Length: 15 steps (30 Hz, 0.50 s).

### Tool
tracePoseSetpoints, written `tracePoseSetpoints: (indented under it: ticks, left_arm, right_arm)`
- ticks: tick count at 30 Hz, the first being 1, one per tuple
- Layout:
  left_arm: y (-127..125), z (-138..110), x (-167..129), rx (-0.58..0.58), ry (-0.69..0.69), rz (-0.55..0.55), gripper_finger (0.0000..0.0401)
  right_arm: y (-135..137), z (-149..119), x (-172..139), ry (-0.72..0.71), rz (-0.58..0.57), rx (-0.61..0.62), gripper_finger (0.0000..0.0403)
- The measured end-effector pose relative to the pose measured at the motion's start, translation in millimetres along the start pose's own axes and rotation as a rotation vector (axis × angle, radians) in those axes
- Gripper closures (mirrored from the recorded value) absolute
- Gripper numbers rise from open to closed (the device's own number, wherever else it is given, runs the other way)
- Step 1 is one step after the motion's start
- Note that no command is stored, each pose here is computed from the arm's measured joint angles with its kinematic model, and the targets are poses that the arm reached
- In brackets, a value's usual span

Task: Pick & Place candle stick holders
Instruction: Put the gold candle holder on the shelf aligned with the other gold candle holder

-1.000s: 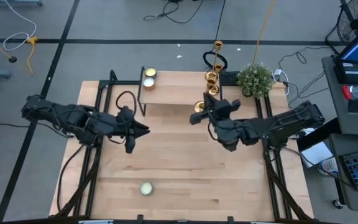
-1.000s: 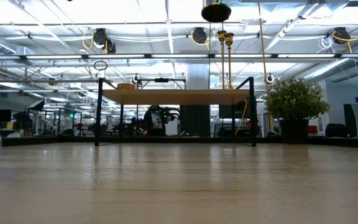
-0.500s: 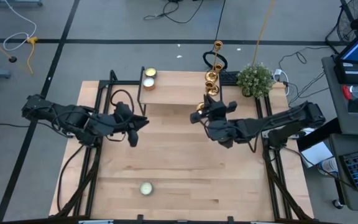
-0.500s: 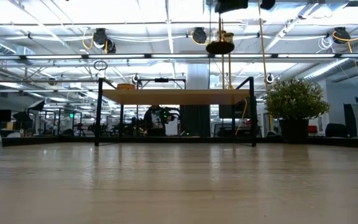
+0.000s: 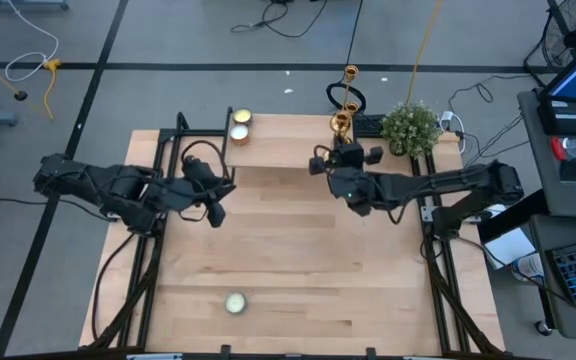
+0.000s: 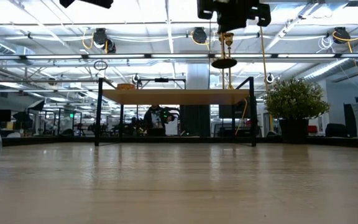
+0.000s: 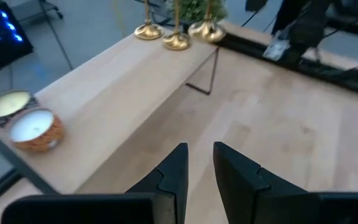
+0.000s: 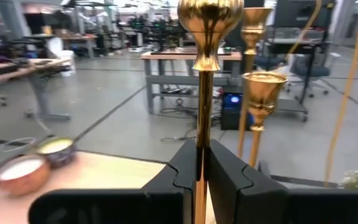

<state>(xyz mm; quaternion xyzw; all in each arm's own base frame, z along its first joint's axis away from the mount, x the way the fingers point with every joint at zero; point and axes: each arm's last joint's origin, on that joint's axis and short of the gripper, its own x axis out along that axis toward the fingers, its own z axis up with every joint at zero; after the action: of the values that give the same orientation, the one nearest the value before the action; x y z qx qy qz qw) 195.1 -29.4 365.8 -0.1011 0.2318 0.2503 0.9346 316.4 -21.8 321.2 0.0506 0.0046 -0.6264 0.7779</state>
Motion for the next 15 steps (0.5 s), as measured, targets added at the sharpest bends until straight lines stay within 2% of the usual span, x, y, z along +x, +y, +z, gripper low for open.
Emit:
tracePoseSetpoints:
  ticks: [6,11,15]
  left_arm:
    - [5.5,0.0,2.9,0.007,0.016,0.035,0.032]
    - [6.1,0.2,3.3,0.028,0.017,0.038,0.032]
    - [6.1,0.3,3.3,0.035,0.017,0.037,0.032]
  right_arm:
    - [-6.7,-16.6,16.1,-0.011,-0.101,-0.051,0.039]
    - [-19.5,-44.2,31.5,0.025,-0.108,0.033,0.039]
    - [-24.0,-54.3,34.3,0.014,-0.119,0.102,0.039]
